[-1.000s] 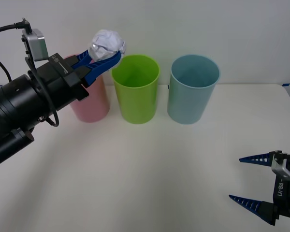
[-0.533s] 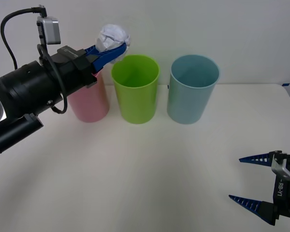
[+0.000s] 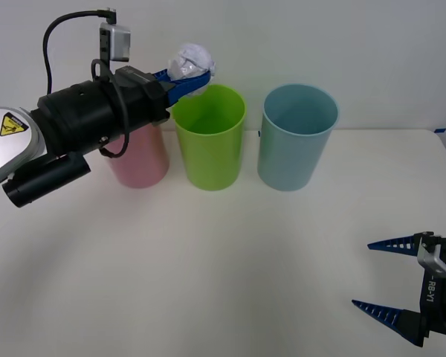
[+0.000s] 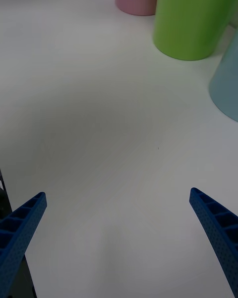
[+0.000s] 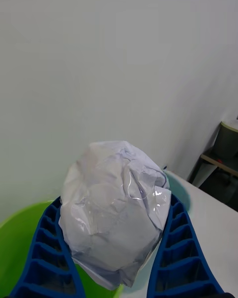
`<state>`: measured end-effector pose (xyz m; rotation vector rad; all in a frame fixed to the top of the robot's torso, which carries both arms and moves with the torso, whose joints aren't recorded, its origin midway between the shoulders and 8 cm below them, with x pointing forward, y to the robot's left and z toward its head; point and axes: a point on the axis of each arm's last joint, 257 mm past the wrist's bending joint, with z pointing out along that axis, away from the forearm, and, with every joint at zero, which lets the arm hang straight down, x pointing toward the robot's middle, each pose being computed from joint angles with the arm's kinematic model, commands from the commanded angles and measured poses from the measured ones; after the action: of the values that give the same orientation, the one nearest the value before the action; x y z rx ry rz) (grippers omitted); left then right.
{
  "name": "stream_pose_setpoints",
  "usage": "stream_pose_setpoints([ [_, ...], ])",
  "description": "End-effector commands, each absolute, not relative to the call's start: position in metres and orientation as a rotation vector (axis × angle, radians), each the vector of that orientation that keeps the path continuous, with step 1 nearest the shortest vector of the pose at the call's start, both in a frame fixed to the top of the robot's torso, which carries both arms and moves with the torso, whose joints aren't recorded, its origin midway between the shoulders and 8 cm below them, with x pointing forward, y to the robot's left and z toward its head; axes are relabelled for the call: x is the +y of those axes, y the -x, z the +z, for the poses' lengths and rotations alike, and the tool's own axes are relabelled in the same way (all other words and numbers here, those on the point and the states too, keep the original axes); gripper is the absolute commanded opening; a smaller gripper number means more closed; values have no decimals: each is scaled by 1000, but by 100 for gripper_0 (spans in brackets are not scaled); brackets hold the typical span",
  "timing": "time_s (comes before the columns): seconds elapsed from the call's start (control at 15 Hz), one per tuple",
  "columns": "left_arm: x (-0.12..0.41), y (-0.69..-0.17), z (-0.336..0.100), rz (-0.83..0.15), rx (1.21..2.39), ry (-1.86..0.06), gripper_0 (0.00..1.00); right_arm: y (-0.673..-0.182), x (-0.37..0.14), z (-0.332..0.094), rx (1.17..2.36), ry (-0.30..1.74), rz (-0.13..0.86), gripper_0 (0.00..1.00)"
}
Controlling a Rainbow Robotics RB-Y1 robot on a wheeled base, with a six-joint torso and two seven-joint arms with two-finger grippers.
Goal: Put cans in the blue bin and PET bottles in the pink bin and trash in the green bin.
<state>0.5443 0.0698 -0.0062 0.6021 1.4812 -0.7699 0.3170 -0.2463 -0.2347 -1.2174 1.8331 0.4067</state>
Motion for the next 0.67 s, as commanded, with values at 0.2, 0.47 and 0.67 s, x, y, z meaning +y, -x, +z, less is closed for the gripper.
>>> stream_pose_setpoints([
  [0.2, 62, -558, -19, -741, 1517, -629, 0, -317, -246, -235, 1833, 1217, 407, 100],
  [0.47, 64, -582, -22, -691, 1553, -639, 0, -317, -246, -235, 1833, 1217, 407, 100],
  [0.67, 70, -600, -31, -647, 1589, -639, 0, -317, -246, -235, 1833, 1217, 407, 100],
])
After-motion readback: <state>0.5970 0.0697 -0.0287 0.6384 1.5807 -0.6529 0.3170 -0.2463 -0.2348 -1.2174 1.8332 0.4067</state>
